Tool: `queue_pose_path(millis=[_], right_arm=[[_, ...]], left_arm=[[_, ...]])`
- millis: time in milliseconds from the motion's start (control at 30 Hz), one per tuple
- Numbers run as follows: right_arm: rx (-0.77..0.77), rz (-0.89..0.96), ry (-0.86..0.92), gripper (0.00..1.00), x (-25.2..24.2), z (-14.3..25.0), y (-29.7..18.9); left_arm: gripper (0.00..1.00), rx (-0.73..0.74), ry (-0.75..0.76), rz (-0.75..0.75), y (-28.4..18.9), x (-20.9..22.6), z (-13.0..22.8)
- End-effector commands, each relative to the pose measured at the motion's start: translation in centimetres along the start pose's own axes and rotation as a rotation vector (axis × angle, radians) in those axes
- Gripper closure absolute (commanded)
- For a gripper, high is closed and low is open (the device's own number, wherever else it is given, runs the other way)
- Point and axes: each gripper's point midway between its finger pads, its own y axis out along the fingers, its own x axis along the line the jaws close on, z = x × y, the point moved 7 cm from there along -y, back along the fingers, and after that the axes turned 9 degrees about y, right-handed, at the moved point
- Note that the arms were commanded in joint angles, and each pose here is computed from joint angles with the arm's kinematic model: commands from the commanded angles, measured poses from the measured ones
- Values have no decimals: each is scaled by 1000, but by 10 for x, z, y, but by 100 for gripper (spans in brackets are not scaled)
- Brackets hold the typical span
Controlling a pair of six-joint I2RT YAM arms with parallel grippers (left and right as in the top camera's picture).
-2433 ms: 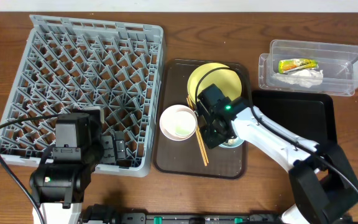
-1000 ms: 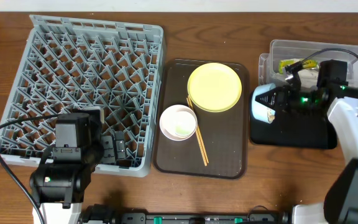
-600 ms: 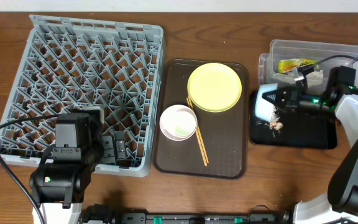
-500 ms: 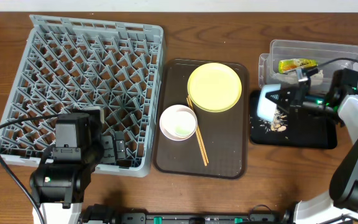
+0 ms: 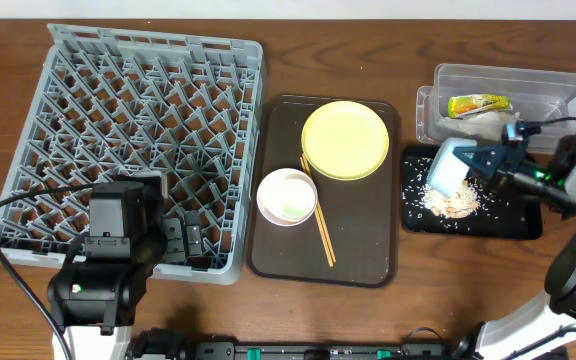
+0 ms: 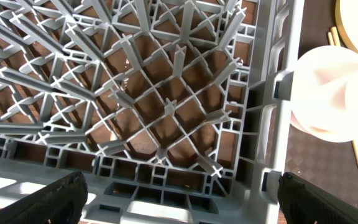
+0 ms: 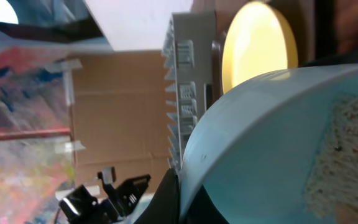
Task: Sort waste into correct bins and load items into the dishwasher
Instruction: 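Carry the bowl over the black tray and tip out the rice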
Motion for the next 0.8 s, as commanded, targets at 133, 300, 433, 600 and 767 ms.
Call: queue_pose_path(millis=[133, 300, 433, 600, 767], right_arm=[[-103, -89, 27, 99, 0, -8, -37], [-162, -108, 39, 99, -2, -12, -56], [-208, -126, 132, 99, -4, -14, -73], [-222, -141, 220, 99, -5, -14, -80], [-213, -155, 341, 99, -5, -14, -80]], left_arm=[[2, -17, -11, -11, -5, 1, -4], [2, -18, -11, -11, -5, 1, -4], [2, -18, -11, -11, -5, 1, -4], [2, -18, -11, -11, -5, 1, -4], [2, -18, -11, -11, -5, 1, -4]])
